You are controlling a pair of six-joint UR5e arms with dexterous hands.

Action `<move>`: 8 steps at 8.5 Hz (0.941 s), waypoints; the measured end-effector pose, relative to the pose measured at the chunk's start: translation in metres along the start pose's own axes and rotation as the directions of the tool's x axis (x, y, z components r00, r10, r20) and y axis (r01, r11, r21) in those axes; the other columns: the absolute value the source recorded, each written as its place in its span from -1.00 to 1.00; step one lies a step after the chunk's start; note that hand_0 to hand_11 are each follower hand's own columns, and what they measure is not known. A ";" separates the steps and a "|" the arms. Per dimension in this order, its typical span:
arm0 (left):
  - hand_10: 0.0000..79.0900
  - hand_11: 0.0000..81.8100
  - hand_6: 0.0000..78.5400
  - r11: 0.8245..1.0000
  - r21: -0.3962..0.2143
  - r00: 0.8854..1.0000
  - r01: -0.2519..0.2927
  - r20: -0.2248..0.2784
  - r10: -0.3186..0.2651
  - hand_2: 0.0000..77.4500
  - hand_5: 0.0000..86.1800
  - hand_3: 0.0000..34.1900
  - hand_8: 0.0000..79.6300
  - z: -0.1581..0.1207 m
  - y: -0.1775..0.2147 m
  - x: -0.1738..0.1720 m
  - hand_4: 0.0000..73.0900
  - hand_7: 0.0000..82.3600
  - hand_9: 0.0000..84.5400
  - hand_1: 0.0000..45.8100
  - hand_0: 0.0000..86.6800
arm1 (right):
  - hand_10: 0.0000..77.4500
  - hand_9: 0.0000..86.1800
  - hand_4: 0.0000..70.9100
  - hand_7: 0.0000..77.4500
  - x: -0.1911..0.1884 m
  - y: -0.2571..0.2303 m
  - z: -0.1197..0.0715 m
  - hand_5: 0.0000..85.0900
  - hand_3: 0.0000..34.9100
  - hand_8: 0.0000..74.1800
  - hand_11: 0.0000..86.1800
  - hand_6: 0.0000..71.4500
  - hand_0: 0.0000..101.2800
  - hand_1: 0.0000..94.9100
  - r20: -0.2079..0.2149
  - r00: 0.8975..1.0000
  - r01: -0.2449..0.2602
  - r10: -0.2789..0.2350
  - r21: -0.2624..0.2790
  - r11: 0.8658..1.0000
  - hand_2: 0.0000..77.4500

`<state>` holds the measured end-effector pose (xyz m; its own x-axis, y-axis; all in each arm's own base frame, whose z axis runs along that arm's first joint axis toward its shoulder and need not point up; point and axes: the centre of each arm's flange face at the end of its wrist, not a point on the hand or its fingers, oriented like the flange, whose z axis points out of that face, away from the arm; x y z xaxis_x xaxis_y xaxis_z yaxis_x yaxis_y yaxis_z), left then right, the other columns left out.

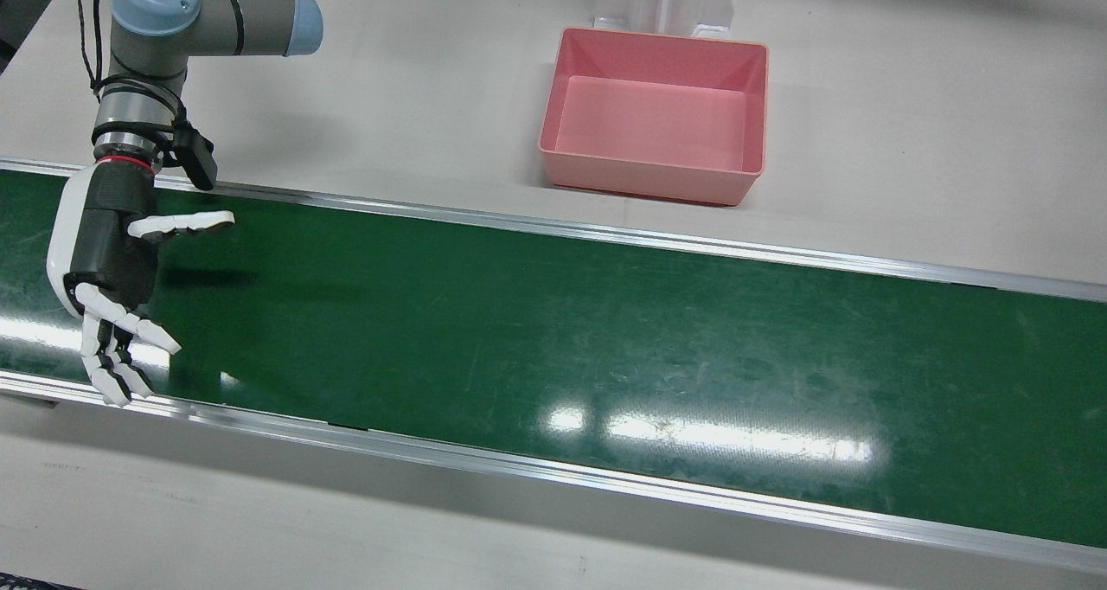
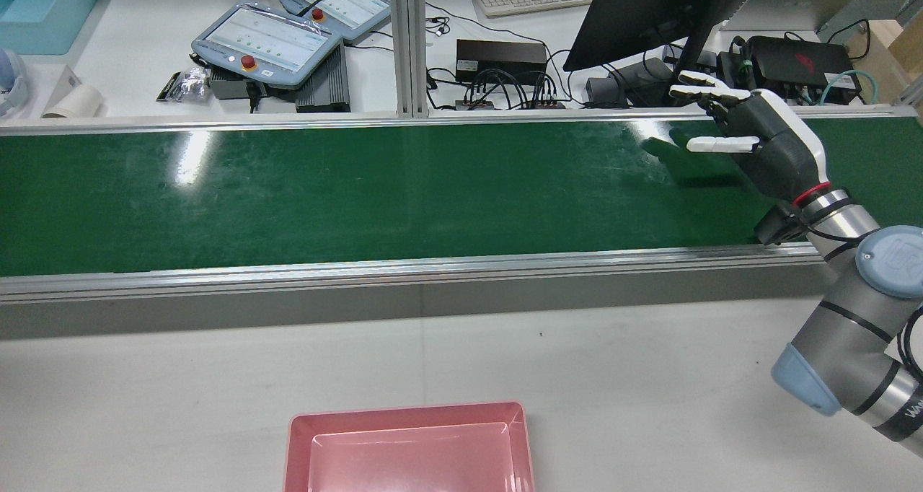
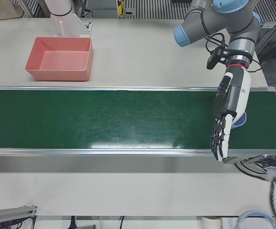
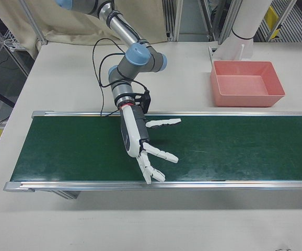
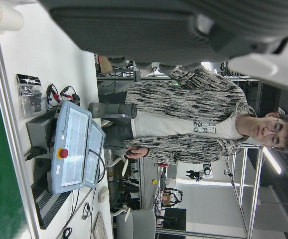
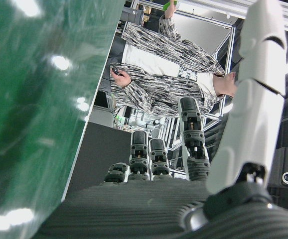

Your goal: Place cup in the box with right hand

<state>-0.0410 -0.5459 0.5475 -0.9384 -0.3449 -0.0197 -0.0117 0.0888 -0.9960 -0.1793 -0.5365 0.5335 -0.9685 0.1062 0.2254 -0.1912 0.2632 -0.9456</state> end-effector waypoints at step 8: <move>-1.00 -1.00 -0.99 1.000 -0.001 1.000 0.000 0.000 0.000 -0.97 -0.99 -1.00 -1.00 0.001 0.001 0.000 -0.97 -0.99 -1.00 -0.98 -1.00 | -0.90 -0.48 -0.18 -0.42 0.014 0.001 -0.001 -0.86 -1.00 -0.66 -0.84 -0.83 0.04 -0.83 -0.022 1.000 0.006 -0.006 0.002 1.000 -0.68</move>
<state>-0.0409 -0.5464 0.5469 -0.9384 -0.3449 -0.0200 -0.0118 0.0898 -0.9959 -0.1924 -0.5336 0.5361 -0.9636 0.1256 0.2359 -0.1972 0.2617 -0.9448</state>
